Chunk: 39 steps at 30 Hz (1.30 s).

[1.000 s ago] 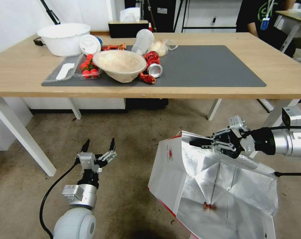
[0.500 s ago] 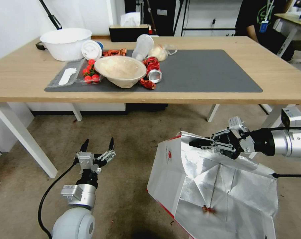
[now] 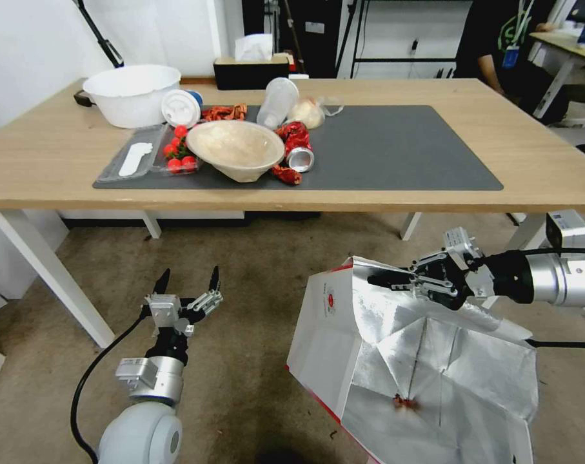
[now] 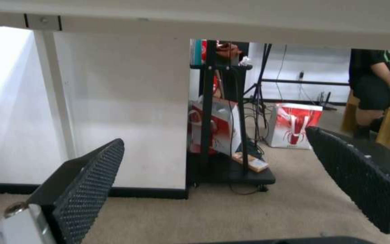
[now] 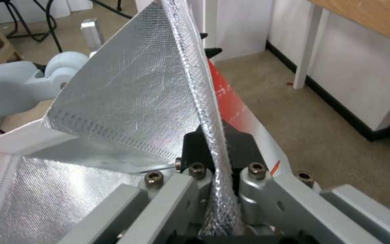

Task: Pick up the food delivery bag from the floor and place it on the table.

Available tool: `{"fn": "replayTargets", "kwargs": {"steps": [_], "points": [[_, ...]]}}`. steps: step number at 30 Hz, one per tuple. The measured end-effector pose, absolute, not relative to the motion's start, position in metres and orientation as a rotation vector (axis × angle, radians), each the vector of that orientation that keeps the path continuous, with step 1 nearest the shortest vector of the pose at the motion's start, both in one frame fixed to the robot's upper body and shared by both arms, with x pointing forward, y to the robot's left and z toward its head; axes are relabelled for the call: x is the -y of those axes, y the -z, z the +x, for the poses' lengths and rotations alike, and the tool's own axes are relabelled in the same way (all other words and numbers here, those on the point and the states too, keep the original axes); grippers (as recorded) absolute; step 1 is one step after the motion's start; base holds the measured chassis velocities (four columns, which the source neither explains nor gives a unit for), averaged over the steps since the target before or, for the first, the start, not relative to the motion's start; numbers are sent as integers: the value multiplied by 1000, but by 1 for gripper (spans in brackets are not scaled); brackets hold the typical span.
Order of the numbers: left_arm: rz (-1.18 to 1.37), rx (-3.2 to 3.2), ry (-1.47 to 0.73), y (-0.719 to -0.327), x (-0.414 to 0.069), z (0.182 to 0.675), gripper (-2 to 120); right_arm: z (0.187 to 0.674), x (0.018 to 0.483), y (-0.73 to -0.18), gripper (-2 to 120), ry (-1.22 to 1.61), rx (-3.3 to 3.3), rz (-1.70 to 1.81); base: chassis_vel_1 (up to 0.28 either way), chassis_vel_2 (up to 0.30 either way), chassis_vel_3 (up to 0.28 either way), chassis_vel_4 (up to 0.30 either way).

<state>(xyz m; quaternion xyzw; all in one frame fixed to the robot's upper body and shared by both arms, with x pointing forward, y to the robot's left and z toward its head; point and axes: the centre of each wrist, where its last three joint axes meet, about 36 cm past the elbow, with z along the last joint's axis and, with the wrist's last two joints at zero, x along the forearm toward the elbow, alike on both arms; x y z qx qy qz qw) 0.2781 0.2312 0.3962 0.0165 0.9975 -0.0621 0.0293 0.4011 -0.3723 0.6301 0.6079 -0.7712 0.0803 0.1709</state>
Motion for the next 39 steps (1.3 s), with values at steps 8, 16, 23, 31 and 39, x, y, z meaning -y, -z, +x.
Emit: {"fn": "replayTargets", "kwargs": {"steps": [8,16,23,31,39], "points": [[52,-3075,192,-397,-231,279,100,401,373,-630,0,-226,2191,1724,0,0,0,0],[52,-3075,195,-396,-231,280,100,402,374,-629,0,-226,2194,1720,0,0,0,0],[53,-3076,194,-396,-232,280,100,402,374,-629,0,-226,2194,1720,0,0,0,0],[53,-3076,195,-396,-232,280,100,402,374,-629,0,-226,2194,1720,0,0,0,0],[53,-3079,194,-395,-232,279,100,402,375,-629,0,-226,2195,1720,0,0,0,0]]}}
